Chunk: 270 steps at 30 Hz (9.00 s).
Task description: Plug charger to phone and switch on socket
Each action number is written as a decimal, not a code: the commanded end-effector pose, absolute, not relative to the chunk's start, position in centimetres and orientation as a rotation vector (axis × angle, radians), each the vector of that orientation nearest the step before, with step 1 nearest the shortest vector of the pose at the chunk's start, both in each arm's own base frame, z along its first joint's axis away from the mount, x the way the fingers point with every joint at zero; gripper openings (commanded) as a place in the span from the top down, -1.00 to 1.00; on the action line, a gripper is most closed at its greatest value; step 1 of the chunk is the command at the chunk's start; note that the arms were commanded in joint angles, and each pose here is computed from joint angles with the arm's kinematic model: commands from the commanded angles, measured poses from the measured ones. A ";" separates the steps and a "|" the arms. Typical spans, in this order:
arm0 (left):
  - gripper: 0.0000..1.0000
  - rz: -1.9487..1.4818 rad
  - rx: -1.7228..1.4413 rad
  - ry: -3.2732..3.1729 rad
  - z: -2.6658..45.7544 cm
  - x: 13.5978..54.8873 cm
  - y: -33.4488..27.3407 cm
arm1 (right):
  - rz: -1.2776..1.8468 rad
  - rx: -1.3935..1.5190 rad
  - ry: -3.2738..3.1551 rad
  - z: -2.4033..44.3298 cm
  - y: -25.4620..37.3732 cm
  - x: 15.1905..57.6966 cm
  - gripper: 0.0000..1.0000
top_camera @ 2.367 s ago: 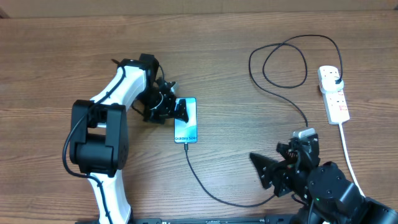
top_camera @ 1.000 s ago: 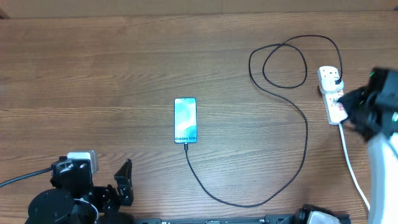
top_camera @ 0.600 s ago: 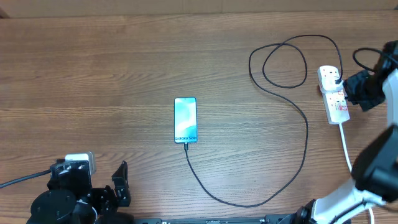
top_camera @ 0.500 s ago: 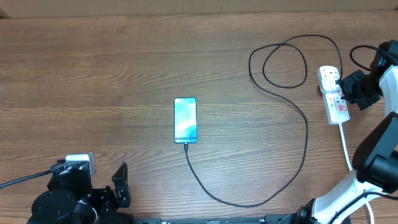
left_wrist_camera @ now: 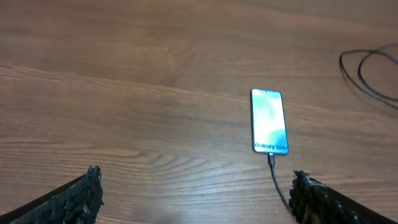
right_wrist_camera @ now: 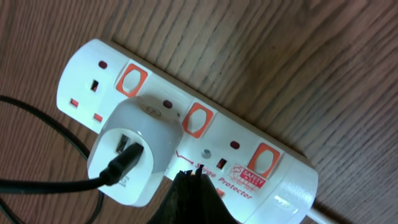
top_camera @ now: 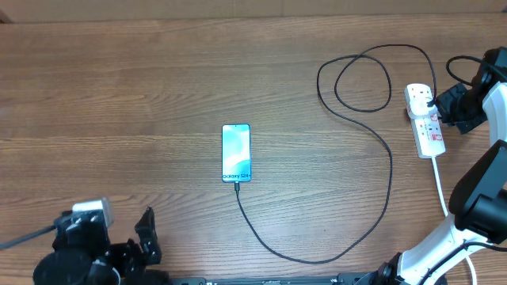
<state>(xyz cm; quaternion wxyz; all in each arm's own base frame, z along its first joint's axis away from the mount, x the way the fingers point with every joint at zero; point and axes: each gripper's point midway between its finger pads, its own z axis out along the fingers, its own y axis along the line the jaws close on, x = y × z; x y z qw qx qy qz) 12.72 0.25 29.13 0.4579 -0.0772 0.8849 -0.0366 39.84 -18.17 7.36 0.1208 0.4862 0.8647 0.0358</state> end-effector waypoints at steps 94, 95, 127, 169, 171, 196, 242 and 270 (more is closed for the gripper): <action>-1.00 -0.079 -0.304 1.837 29.3 3.1 1.9 | 0.483 0.513 1.560 55.8 -4.6 29.1 0.92; -1.00 -0.077 -0.306 1.837 29.3 3.1 1.9 | 0.468 0.445 1.458 58.8 -3.6 26.5 0.92; -1.00 -0.208 -0.297 1.597 33.0 11.0 0.9 | 0.609 0.118 1.197 60.8 4.8 9.5 0.74; -0.99 -0.197 -0.292 1.622 15.7 24.6 0.8 | 0.572 0.011 0.956 61.1 6.3 -2.1 0.50; -1.00 -0.197 -0.292 1.622 15.7 24.6 0.8 | 0.572 0.012 0.959 61.0 6.3 -2.1 0.50; -0.99 -0.193 -0.296 1.618 15.7 24.6 0.9 | 0.601 0.002 0.971 60.8 6.2 -2.1 0.49; -0.99 -0.181 -0.306 1.616 15.7 24.6 1.2 | 0.600 -0.037 0.947 60.8 5.9 -3.3 0.47; -0.99 0.012 -0.081 1.641 15.7 24.6 1.0 | 0.601 -0.034 0.954 60.6 5.9 -3.2 0.48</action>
